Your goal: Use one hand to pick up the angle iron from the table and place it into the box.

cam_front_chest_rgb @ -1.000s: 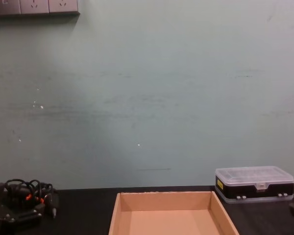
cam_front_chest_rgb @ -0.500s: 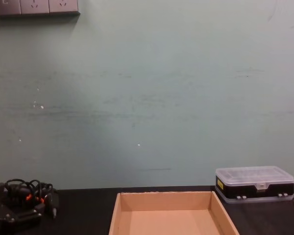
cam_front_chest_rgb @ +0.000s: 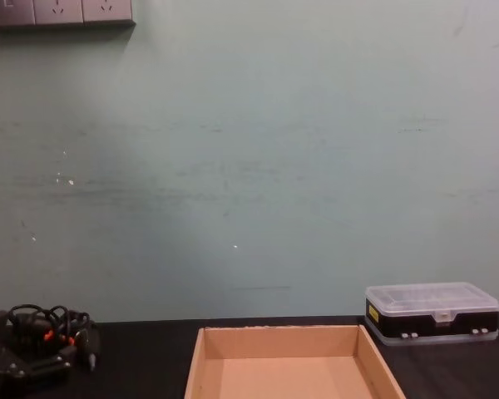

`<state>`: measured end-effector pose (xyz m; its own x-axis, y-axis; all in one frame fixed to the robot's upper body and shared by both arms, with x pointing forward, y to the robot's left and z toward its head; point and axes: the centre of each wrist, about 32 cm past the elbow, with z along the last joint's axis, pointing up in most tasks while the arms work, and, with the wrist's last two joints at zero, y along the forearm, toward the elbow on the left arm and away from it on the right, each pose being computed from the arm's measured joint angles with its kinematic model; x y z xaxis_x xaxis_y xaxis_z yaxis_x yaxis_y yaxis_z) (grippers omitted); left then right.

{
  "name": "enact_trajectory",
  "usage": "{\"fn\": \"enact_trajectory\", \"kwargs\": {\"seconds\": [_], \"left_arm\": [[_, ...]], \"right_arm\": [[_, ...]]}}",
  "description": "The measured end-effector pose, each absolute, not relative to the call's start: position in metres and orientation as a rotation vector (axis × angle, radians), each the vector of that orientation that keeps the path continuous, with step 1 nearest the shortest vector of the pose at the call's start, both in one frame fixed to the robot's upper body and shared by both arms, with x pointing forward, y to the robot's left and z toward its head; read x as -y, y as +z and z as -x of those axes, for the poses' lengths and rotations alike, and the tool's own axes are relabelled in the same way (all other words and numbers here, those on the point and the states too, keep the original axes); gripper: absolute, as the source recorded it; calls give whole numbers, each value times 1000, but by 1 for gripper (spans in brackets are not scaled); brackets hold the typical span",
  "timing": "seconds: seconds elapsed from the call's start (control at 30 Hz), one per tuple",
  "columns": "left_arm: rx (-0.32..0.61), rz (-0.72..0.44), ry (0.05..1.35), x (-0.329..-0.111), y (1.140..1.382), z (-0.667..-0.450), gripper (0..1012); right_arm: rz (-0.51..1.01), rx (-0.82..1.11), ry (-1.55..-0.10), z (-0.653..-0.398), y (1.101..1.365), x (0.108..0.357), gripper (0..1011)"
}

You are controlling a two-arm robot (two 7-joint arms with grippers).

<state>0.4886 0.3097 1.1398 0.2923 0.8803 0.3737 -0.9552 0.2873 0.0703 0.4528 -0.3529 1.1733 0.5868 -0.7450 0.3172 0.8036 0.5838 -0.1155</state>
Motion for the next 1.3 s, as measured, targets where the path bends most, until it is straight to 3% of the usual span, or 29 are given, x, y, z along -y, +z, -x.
{"fn": "enact_trajectory", "kwargs": {"seconds": [0.27,0.63,1.3], "left_arm": [[285,-304,1248,-310,1140,-489,1011],[285,-304,1248,-310,1140,-489,1011],[285,-304,1248,-310,1140,-489,1011]], "right_arm": [[372,172,-607,-453,1189,377,1003],[486,113,-374,-476,1190,379,1003],[541,98,-334,-514,1185,359,1003]]}}
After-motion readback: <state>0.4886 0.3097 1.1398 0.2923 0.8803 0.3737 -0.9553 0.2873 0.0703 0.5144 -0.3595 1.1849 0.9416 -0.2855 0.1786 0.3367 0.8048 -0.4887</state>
